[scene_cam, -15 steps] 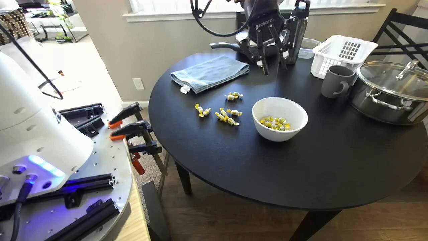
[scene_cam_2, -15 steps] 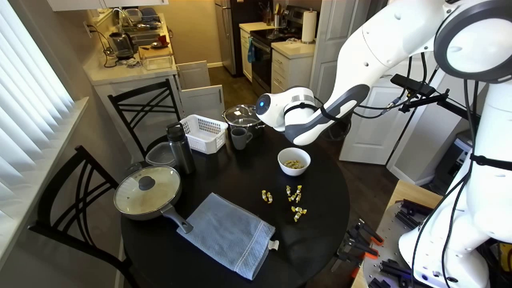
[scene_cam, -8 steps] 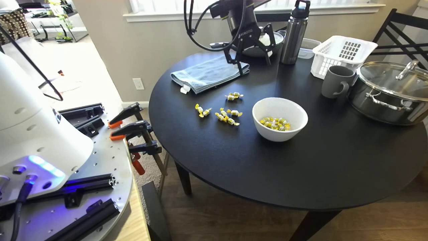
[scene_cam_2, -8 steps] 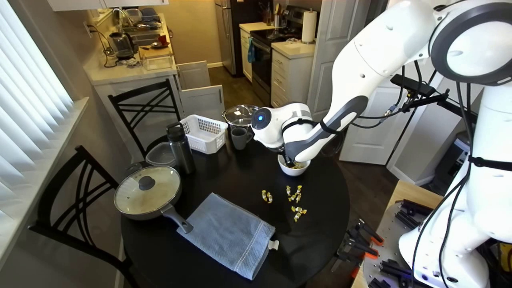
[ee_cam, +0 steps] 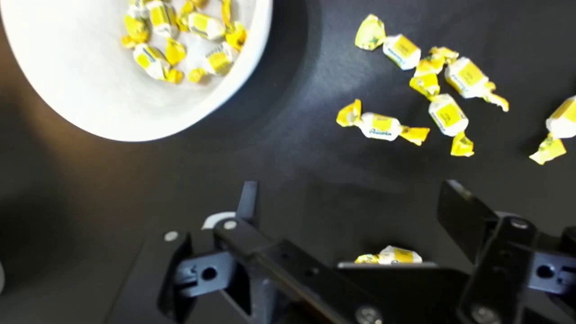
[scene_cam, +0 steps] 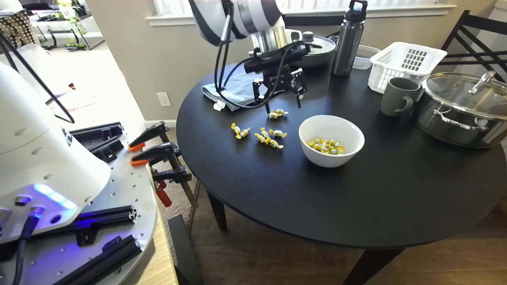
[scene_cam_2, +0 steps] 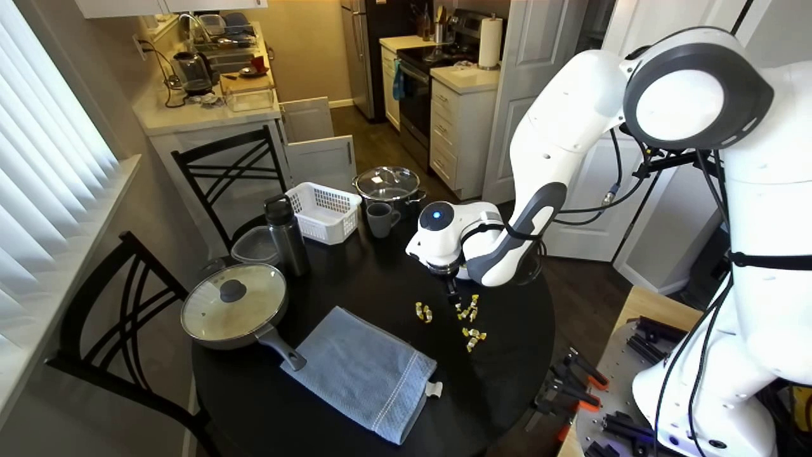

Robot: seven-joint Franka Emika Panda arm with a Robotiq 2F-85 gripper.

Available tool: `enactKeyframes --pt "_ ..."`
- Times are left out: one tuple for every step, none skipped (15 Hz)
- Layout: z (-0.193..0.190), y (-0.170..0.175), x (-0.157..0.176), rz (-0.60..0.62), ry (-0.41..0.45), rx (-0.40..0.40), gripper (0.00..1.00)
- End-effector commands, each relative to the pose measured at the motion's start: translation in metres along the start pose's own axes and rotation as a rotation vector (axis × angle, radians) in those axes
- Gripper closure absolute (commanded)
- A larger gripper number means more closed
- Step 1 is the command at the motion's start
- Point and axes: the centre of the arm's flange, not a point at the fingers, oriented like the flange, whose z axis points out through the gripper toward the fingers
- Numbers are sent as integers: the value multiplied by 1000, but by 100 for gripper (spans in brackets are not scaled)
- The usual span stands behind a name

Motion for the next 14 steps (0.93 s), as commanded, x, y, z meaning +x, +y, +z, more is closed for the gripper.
enactKeyframes --pt "17 -9 -6 -123 152 45 0" --pt "19 -13 -4 -165 187 49 0" --pt "21 -15 -3 -207 219 47 0" --pt "23 -15 -4 -246 253 45 0" --pt "24 -17 -2 -281 283 49 0" --pt "25 -18 0 -319 309 51 0" --pt "27 -19 2 -358 329 55 0" --pt "29 -19 4 -392 343 60 0" --pt "32 -17 7 -420 360 73 0" --pt "35 -16 11 -444 361 79 0" --pt "37 -14 16 -462 365 88 0" --pt "39 -11 20 -476 368 90 0" --pt "41 -7 26 -485 368 86 0" --pt "41 -3 30 -494 366 80 0"
